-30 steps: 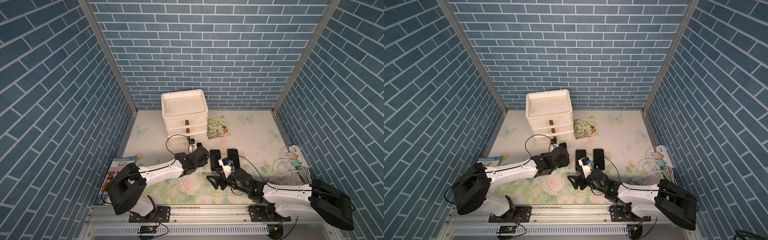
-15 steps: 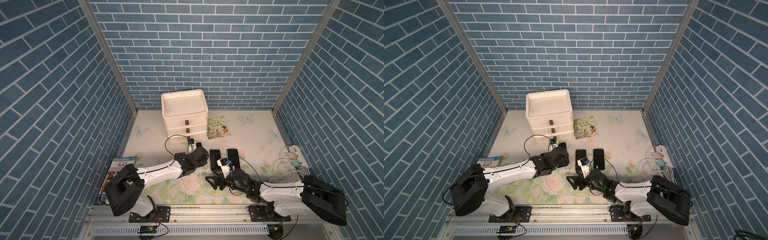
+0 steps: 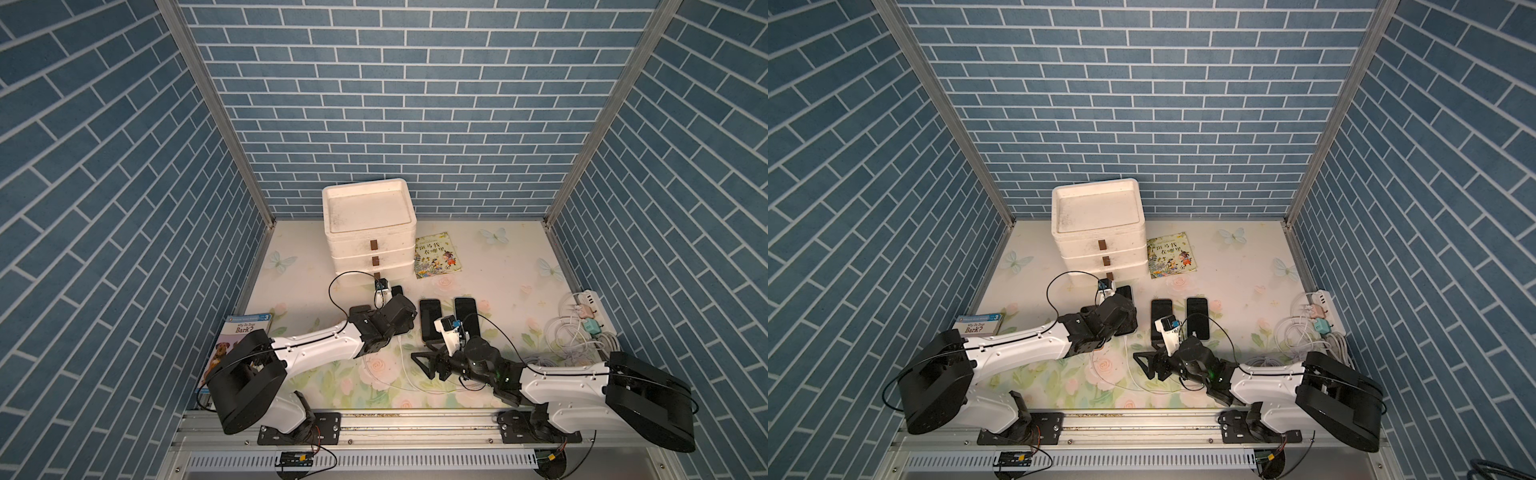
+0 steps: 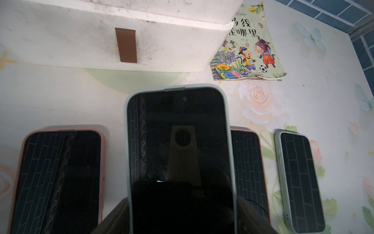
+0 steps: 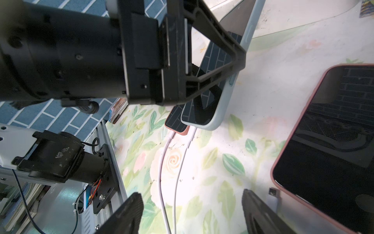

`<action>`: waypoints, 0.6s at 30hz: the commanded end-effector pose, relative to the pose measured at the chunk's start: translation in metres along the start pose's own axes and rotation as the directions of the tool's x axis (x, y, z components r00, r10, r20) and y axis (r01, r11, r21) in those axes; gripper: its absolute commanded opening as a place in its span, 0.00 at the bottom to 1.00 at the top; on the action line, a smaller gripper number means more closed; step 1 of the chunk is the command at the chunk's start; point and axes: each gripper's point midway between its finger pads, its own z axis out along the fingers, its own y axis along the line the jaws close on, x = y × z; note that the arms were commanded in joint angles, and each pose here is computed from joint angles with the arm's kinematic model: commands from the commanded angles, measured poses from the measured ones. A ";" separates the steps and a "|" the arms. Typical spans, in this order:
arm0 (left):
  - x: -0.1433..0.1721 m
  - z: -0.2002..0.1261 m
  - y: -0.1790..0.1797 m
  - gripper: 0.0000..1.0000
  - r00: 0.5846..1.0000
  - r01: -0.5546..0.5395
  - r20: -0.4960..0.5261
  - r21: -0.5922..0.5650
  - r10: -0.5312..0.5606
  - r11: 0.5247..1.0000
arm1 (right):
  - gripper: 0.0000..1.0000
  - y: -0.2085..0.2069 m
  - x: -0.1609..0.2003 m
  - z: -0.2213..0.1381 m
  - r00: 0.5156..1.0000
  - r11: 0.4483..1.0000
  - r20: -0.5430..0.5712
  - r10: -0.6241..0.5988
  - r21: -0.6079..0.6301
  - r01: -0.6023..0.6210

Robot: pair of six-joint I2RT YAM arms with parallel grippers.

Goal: Unplug the charging cable from the phone
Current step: Remove the charging cable from the phone.

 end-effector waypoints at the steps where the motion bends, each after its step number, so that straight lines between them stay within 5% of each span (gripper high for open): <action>1: -0.015 -0.009 -0.008 0.00 0.998 0.024 0.059 0.038 -0.026 0.999 | 0.81 0.004 -0.011 -0.002 0.999 1.000 0.029 0.014 -0.014 -0.013; 18: -0.023 -0.017 -0.016 0.00 0.996 0.042 0.074 0.085 -0.048 0.996 | 0.71 0.009 -0.009 0.011 0.999 0.996 -0.029 0.045 -0.071 -0.047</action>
